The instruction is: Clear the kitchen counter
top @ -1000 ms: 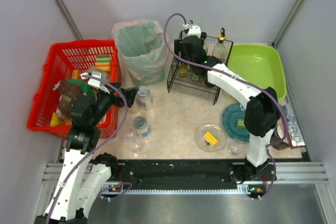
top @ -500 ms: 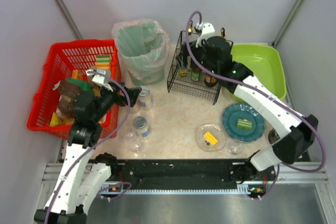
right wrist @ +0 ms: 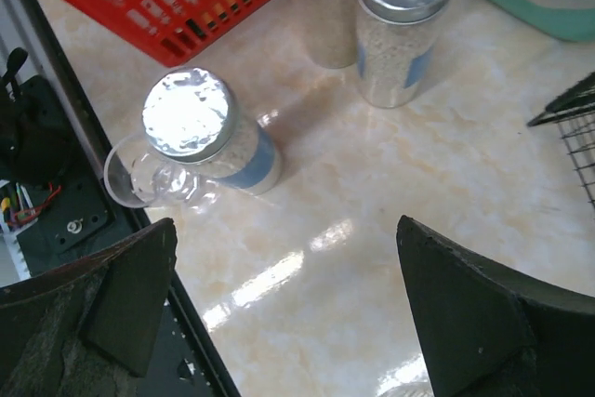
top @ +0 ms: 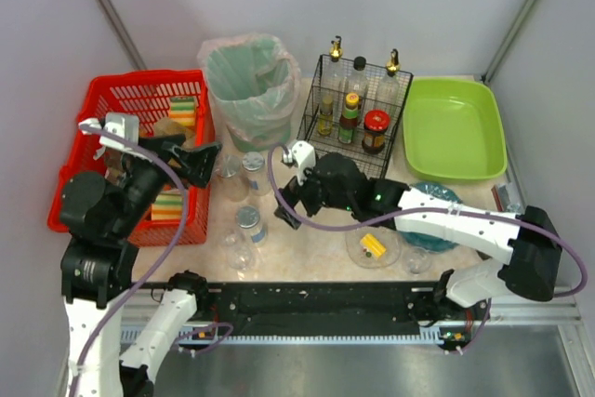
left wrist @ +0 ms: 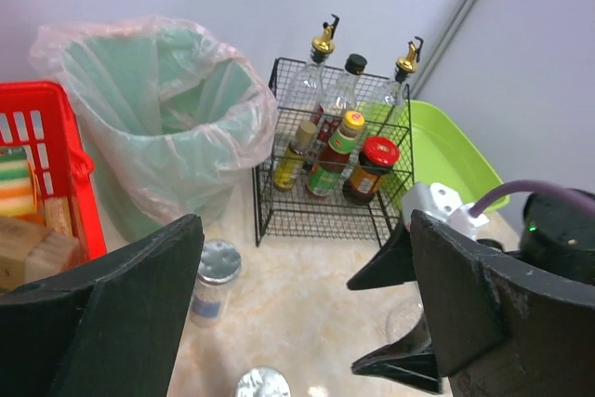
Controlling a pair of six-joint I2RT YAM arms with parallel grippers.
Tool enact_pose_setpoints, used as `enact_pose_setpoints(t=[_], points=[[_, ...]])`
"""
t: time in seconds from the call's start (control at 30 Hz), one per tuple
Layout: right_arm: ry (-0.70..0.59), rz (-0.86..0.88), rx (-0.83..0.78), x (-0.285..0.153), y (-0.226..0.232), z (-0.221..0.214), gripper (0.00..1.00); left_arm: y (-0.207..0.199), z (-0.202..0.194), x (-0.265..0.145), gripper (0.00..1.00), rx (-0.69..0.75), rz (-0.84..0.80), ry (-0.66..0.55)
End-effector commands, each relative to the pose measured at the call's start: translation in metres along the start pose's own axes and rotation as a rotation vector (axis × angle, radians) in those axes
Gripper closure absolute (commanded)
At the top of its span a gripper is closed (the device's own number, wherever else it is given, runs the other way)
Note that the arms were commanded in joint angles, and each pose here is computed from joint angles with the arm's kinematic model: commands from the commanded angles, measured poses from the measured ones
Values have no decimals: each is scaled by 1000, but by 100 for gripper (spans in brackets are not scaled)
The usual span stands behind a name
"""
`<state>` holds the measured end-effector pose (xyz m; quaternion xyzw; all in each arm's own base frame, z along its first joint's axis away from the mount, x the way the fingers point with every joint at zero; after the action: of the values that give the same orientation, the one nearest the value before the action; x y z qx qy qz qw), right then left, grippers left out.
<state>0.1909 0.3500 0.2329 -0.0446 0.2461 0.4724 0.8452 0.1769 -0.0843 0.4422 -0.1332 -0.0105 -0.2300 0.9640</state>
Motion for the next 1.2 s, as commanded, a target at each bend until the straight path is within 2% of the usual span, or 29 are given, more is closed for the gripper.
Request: enact_pose_setpoints(t=[0.0, 0.3, 0.5, 0.73, 0.9, 1.17], points=[[-198, 106, 8, 3, 35, 29, 1, -5, -12, -26, 4, -70, 35, 88], [-154, 64, -62, 65, 70, 13, 1, -32, 10, -73, 4, -49, -27, 22], [-111, -38, -57, 99, 74, 4, 1, -42, 11, -76, 4, -79, -80, 17], [-71, -73, -31, 115, 72, -12, 2, -41, 4, -72, 4, -88, -87, 36], [-31, -102, -25, 115, 67, -20, 14, -43, 3, -72, 4, -64, -116, 36], [-14, -105, -23, 100, 65, -21, 41, -40, 4, -66, 4, -39, -114, 33]])
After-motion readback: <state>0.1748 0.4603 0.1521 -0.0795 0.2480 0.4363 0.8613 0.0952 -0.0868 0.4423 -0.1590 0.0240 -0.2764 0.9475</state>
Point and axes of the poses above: each gripper's point midway between its finger pads, its own x axis out along the fingers, its own y axis along the line the jaws close on, z = x × y, the point moved 3 cm from there along -x, back along the fingers, and after that the axes turned 2 degrees about x, right-handed, at the moved point
